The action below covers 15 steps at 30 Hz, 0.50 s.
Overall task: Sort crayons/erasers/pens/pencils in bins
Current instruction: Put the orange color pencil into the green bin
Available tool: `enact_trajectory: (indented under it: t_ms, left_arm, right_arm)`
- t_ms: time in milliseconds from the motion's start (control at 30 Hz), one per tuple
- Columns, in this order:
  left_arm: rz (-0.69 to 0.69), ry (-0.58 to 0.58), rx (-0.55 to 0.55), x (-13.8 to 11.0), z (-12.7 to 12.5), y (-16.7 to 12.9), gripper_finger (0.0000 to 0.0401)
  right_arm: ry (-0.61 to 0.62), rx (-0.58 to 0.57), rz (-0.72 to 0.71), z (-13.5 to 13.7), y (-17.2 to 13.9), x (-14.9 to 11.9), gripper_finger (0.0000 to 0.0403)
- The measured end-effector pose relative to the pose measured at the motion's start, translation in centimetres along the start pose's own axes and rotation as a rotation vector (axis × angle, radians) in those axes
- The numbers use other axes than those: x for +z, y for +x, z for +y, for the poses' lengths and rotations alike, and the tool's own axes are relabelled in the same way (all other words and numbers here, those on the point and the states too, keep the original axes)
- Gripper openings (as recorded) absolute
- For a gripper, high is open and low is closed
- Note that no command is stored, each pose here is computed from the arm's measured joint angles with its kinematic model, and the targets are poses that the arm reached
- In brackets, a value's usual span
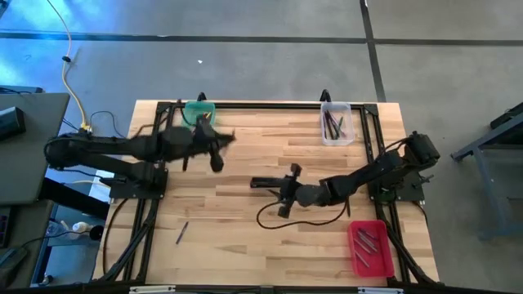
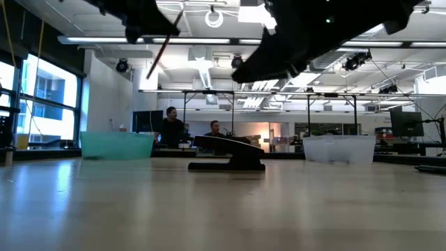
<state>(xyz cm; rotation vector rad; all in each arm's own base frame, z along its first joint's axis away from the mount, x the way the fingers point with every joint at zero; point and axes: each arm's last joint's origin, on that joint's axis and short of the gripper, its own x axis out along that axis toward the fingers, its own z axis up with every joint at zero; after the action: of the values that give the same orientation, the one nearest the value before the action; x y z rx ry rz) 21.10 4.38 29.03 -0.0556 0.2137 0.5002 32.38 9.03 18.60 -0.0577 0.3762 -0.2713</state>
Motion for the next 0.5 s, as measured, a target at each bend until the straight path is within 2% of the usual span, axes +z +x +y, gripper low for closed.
enact_trajectory:
  t_ms: [133,333,500]
  left_arm:
    - [0.249,-0.003,0.207,1.8,3.3,0.1,0.0004]
    - [0.53,-0.053,0.456,2.0,8.6,1.6,0.0004]
    - [0.704,-0.121,0.573,0.5,13.3,3.2,0.0004]
  right_arm:
    - [-0.028,-0.013,0.071,0.4,-0.9,-0.6,0.0081]
    - [-0.052,0.022,0.078,1.7,-1.8,-0.9,0.0009]
    - [-0.097,0.019,0.065,2.7,-2.6,-1.1,0.0012]
